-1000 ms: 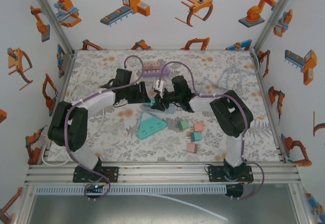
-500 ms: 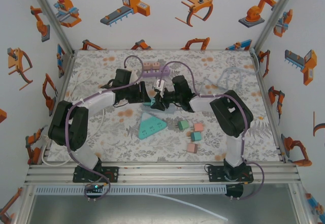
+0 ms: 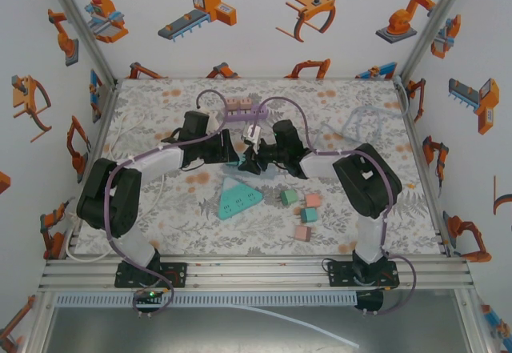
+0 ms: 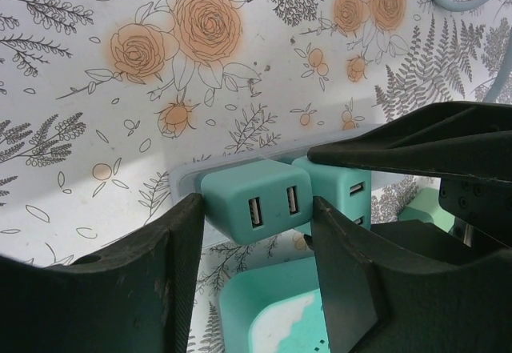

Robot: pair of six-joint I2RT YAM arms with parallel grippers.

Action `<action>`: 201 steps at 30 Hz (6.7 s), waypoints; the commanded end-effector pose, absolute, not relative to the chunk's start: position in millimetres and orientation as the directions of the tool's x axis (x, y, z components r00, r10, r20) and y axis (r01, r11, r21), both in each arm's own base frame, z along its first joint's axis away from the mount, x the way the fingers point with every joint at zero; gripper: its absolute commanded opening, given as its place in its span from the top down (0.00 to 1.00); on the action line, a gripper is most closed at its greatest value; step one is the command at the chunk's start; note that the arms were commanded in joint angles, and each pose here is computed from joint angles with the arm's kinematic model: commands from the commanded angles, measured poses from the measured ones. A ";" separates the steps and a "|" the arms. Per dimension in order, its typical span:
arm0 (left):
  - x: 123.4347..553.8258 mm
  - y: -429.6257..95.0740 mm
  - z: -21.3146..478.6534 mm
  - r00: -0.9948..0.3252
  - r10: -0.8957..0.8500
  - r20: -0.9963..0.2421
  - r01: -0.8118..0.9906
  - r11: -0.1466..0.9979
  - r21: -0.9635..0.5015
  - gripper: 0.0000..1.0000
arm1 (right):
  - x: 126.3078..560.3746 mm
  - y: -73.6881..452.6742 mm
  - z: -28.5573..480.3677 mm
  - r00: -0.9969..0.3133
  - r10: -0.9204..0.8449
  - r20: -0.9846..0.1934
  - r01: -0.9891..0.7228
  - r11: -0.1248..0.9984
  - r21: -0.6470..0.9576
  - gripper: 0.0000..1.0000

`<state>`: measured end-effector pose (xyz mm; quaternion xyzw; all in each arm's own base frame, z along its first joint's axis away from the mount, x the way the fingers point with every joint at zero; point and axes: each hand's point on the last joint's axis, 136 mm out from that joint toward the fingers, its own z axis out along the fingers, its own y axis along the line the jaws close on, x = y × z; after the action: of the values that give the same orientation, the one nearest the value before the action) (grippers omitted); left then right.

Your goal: Pull the plug off the socket

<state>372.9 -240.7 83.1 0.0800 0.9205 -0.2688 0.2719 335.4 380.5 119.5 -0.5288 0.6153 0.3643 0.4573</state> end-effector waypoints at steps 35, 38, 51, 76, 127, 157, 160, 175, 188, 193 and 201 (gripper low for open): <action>372.1 -209.7 138.4 -0.826 0.014 -0.563 0.272 0.885 -0.377 0.27 | 323.9 363.2 130.5 0.232 -0.456 -0.859 -0.954 0.066 -0.293 0.49; 377.3 -221.4 126.0 -0.845 0.026 -0.534 0.281 0.871 -0.404 0.28 | 329.4 363.7 127.6 0.220 -0.477 -0.851 -0.955 0.074 -0.289 0.47; 378.2 -217.7 79.7 -0.886 0.051 -0.460 0.239 0.901 -0.361 0.35 | 331.0 377.0 104.5 0.168 -0.513 -0.842 -0.976 0.031 -0.214 0.50; 347.1 -209.9 29.1 -0.929 0.108 -0.353 0.235 0.911 -0.338 0.40 | 326.2 407.7 159.9 0.138 -0.543 -0.829 -0.984 0.018 -0.176 1.00; 300.0 -301.7 81.3 -0.085 0.681 -0.727 0.996 0.047 -0.073 0.42 | 309.3 387.8 105.2 0.043 -0.560 -0.827 -0.999 -0.045 -0.021 1.00; 254.1 -296.3 37.0 -0.131 0.719 -0.683 0.978 -0.018 -0.206 0.89 | 333.5 402.5 199.5 0.038 -0.304 -0.952 -0.991 0.107 -0.074 1.00; 251.5 -294.9 25.7 -0.142 0.734 -0.664 0.975 -0.011 -0.220 0.91 | 331.9 404.2 213.4 0.062 -0.270 -0.961 -0.991 0.096 -0.091 1.00; 243.4 -294.0 12.4 -0.126 0.757 -0.641 0.981 -0.002 -0.195 0.94 | 354.1 391.9 279.1 0.019 -0.026 -0.999 -0.976 0.219 -0.024 1.00; 234.1 -289.0 3.0 -0.130 0.768 -0.627 0.978 -0.004 -0.208 0.96 | 366.0 376.2 312.4 0.048 0.106 -0.993 -0.950 0.311 -0.013 1.00; 232.9 -286.9 -0.6 -0.131 0.770 -0.624 0.979 0.002 -0.204 0.97 | 361.1 378.3 341.3 0.097 0.163 -0.982 -0.946 0.321 -0.041 1.00; 232.1 -286.0 -4.8 -0.126 0.778 -0.616 0.979 0.000 -0.201 0.98 | 346.2 366.0 360.7 0.156 0.172 -0.973 -0.941 0.325 -0.093 1.00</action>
<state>347.1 -287.2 104.7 0.4943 0.7436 -0.3059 0.3304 333.9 383.9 122.4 -0.5498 0.6211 0.3168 0.4599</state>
